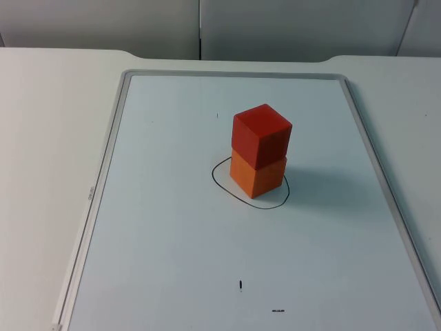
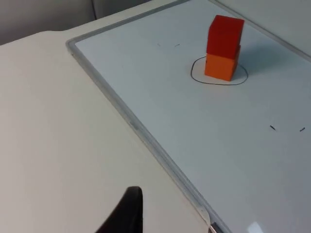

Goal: Pick up one cube with the left hand and another cube with the right hand. First place the cube in the right hand at the target position, then stack the cube in the left hand on top.

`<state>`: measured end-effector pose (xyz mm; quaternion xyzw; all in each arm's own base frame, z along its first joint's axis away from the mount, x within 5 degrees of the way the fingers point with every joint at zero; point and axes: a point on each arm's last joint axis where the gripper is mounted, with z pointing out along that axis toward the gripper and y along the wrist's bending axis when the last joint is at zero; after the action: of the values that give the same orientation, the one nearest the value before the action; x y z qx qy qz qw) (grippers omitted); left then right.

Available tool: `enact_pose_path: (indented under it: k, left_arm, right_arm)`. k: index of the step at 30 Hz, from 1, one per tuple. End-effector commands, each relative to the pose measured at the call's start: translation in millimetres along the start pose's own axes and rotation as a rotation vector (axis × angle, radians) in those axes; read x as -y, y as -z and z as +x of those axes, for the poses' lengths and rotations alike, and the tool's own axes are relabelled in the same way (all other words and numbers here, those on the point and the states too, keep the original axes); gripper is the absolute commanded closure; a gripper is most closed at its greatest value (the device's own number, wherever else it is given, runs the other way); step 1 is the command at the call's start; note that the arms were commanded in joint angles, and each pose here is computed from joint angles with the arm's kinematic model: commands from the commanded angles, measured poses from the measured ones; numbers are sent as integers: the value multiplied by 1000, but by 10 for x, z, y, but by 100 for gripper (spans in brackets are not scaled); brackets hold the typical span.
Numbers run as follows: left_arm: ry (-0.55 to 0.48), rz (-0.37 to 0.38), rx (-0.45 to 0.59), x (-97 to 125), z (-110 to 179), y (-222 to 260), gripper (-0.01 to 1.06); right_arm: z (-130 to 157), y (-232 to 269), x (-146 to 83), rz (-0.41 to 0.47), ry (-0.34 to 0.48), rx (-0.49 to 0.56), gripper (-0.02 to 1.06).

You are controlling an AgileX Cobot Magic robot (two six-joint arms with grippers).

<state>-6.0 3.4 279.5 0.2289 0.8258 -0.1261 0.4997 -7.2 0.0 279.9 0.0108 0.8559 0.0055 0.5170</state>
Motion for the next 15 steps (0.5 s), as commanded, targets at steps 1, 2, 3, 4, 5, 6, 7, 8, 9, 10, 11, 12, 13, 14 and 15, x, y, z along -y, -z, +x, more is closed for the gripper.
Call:
enact_pose_path:
  k: [1, 2, 3, 4, 5, 6, 7, 8, 9, 10, 11, 12, 13, 14, 15]
  left_arm:
    - [30, -49, 9, 4, 1, 0, 5]
    - [47, -81, 8, 6, 1, 0, 5]
    - [65, -114, 8, 9, 1, 0, 5]
    - [82, -147, 7, 12, 1, 0, 5]
    - [97, -175, 6, 14, 0, -1, 5]
    - [114, -208, 6, 16, 0, -1, 5]
    - [114, -208, 6, 16, 0, -1, 5]
    - [131, -241, 5, 19, 0, -2, 5]
    - [147, -272, 4, 21, -1, -2, 5]
    - [160, -296, 4, 23, -1, -3, 5]
    - [173, -321, 3, 25, -1, -4, 5]
    - [173, -321, 3, 25, -1, -4, 5]
    - [191, -355, 2, 27, -2, -4, 5]
    - [195, -362, 2, 28, -2, -5, 5]
    - [209, -390, 2, 30, -2, -5, 5]
  right_arm:
    - [10, -11, 0, 8, 0, 3, 0]
    - [10, -11, 0, 8, 0, 3, 0]
    - [10, -11, 0, 8, 0, 3, 0]
    - [10, -11, 0, 8, 0, 3, 0]
    - [10, -11, 0, 8, 0, 3, 0]
    - [10, -11, 0, 8, 0, 3, 0]
    - [10, -11, 0, 8, 0, 3, 0]
    - [10, -11, 0, 8, 0, 3, 0]
    - [10, -11, 0, 8, 0, 3, 0]
    - [10, -11, 0, 8, 0, 3, 0]
    - [10, -11, 0, 8, 0, 3, 0]
    - [10, -11, 0, 8, 0, 3, 0]
    - [10, -11, 0, 8, 0, 3, 0]
    - [10, -11, 0, 8, 0, 3, 0]
    - [10, -11, 0, 8, 0, 3, 0]
